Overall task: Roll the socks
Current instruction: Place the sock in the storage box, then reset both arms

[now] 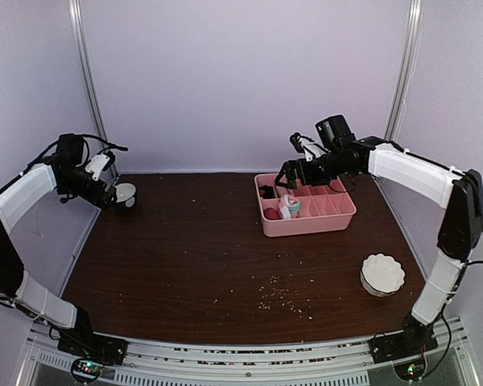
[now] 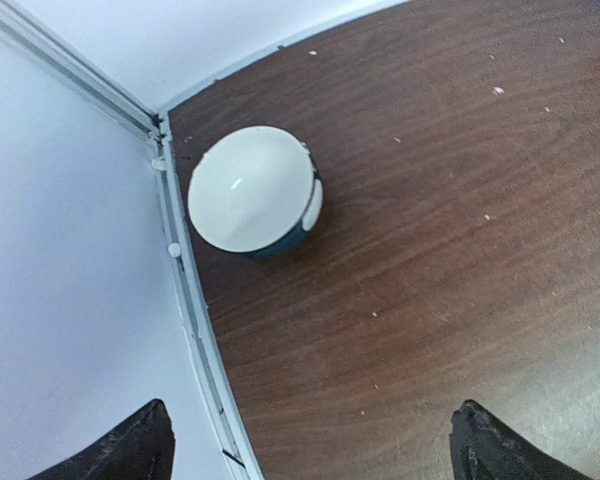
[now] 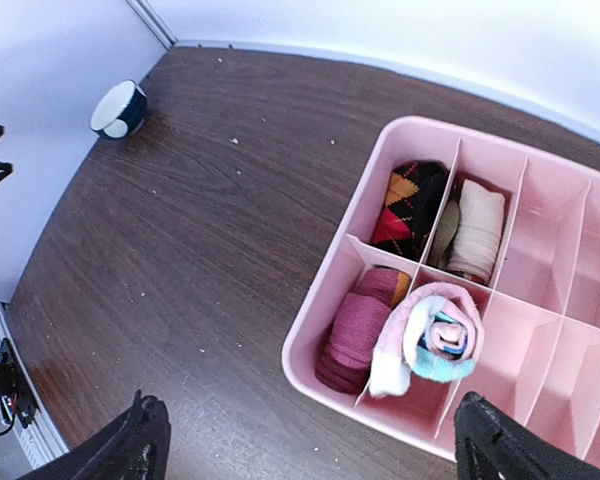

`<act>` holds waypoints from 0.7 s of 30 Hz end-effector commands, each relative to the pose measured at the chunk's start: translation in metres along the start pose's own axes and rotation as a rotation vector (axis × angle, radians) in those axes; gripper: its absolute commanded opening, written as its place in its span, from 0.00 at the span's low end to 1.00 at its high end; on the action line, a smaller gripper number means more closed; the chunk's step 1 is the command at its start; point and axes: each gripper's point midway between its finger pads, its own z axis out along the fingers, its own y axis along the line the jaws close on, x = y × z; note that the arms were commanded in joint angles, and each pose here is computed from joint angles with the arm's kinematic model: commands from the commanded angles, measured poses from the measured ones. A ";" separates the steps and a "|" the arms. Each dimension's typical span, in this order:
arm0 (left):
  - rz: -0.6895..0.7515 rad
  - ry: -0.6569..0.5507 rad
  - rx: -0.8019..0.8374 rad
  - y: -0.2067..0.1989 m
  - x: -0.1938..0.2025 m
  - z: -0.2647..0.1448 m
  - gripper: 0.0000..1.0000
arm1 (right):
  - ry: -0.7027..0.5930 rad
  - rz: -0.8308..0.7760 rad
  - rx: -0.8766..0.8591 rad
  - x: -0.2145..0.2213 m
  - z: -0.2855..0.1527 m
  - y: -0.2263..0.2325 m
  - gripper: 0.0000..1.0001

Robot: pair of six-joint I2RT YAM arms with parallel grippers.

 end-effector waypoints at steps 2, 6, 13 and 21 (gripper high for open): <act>-0.118 -0.183 -0.011 0.011 -0.016 0.029 0.98 | -0.200 -0.034 0.078 -0.009 -0.057 -0.005 1.00; -0.154 -0.309 -0.042 0.007 -0.010 0.053 0.98 | -0.404 0.027 0.313 0.013 -0.100 -0.055 0.99; -0.191 -0.614 -0.145 0.002 -0.004 0.041 0.98 | -0.721 0.009 0.835 0.073 -0.181 -0.141 1.00; -0.221 -0.761 -0.249 -0.005 0.029 0.033 0.98 | -0.800 0.041 1.089 0.121 -0.194 -0.194 1.00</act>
